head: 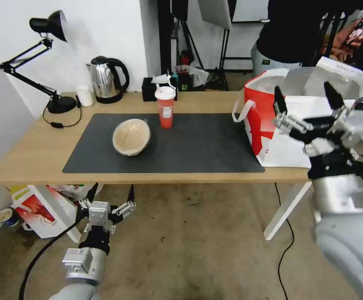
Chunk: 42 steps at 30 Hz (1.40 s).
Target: Pick up the trash from the table and place it into the takeout bag.
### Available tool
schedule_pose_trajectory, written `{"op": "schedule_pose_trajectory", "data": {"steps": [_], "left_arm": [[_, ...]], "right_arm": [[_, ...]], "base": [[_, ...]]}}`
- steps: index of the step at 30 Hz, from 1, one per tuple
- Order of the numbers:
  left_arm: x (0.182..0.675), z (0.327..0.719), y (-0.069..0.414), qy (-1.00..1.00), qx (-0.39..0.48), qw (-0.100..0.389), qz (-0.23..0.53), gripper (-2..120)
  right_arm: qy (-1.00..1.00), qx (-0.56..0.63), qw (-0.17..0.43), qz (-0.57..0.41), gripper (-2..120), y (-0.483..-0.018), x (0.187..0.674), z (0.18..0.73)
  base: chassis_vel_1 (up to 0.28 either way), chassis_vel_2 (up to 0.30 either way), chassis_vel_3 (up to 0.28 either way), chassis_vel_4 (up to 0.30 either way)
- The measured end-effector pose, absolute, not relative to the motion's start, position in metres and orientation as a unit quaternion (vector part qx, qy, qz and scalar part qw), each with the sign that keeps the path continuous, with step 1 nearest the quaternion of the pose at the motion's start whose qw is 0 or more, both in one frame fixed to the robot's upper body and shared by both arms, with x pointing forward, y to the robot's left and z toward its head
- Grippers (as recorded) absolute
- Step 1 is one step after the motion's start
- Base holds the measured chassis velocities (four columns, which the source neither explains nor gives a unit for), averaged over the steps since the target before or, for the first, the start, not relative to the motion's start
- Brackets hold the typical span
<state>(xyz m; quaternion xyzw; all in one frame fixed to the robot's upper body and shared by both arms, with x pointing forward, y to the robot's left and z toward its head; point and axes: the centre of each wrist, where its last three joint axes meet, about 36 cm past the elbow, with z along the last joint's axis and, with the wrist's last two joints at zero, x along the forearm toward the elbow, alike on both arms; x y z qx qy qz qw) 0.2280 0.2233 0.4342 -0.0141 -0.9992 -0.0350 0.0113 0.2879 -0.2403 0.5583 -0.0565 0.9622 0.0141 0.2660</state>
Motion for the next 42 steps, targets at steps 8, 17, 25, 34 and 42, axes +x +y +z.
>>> {"op": "schedule_pose_trajectory", "data": {"steps": [8,17,25,34,42], "left_arm": [[0.228,0.434,0.223,-0.999,-0.014,0.011,-0.035,100],[0.228,0.434,0.223,-0.999,-0.014,0.011,-0.035,100],[0.228,0.434,0.223,-0.999,-0.014,0.011,-0.035,100],[0.228,0.434,0.223,-0.999,-0.014,0.011,-0.035,100],[0.228,0.434,0.223,-0.999,-0.014,0.011,-0.035,100]], "right_arm": [[0.966,-0.035,0.253,0.027,100,-0.222,0.26,0.529],[0.973,-0.009,0.227,0.025,100,-0.21,0.247,0.507],[0.984,0.017,0.175,0.0,100,-0.193,0.233,0.471],[0.989,0.051,0.134,-0.018,100,-0.19,0.229,0.461],[0.993,0.069,0.098,-0.018,100,-0.18,0.219,0.446]], "base": [[0.0,0.0,0.0,0.0],[0.0,0.0,0.0,0.0],[0.0,0.0,0.0,0.0],[0.0,0.0,0.0,0.0],[0.0,0.0,0.0,0.0]]}}
